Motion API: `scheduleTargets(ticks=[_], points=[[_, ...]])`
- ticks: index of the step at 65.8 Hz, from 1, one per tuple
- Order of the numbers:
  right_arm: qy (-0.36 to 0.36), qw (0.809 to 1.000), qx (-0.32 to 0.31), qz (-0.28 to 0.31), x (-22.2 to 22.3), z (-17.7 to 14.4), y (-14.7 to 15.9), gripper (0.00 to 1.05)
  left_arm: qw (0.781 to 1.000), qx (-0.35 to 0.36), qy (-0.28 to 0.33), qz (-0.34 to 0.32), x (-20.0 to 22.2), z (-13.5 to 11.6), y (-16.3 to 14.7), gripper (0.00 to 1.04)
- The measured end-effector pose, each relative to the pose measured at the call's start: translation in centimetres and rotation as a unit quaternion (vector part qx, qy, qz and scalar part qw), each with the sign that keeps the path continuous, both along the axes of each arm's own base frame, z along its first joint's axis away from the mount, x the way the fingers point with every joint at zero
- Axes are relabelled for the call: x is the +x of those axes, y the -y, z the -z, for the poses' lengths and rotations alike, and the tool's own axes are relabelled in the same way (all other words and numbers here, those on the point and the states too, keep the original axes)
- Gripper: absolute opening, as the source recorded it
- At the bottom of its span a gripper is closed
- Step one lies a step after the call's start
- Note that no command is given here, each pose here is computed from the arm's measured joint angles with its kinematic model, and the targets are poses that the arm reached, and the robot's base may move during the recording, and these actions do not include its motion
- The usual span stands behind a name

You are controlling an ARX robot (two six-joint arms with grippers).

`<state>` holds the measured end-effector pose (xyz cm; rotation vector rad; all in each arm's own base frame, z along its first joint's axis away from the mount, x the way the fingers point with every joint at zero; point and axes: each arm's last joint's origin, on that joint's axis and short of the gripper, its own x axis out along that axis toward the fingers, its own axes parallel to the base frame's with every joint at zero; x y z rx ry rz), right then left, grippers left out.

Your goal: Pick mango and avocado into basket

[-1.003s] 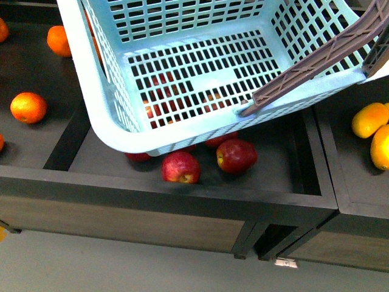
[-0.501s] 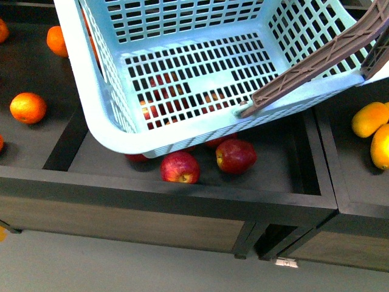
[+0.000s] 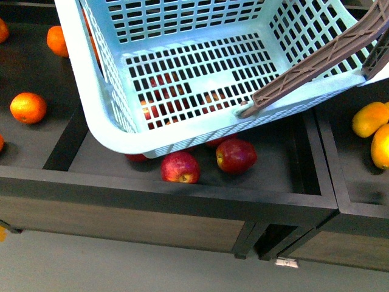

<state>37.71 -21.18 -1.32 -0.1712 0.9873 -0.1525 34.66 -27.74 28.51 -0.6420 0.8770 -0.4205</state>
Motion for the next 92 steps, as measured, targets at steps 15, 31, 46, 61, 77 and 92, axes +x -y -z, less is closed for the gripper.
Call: scheduleTargets(ticks=[15, 31, 46, 61, 77, 92], points=[[-0.002, 1.000, -0.012, -0.017, 3.6, 0.6, 0.6, 0.96, 1.000, 0.000, 0.000, 0.001, 0.0, 0.0, 0.0, 0.15], [-0.010, 1.000, -0.010, -0.023, 5.3, 1.4, 0.6, 0.96, 1.000, 0.000, 0.000, 0.000, 0.0, 0.0, 0.0, 0.15], [-0.022, 1.000, -0.002, -0.021, 6.3, 2.4, 0.7, 0.96, 1.000, 0.000, 0.000, 0.000, 0.0, 0.0, 0.0, 0.15], [-0.020, 1.000, 0.006, -0.015, 7.3, 2.7, 1.2, 0.96, 1.000, 0.000, 0.000, 0.000, 0.0, 0.0, 0.0, 0.15], [-0.023, 1.000, 0.017, -0.008, 7.8, 3.6, 1.5, 0.96, 1.000, 0.000, 0.000, 0.000, 0.0, 0.0, 0.0, 0.15], [-0.030, 0.998, 0.047, -0.006, 7.4, 4.4, 1.4, 0.96, 1.000, 0.000, 0.000, 0.000, 0.0, 0.0, 0.0, 0.15]])
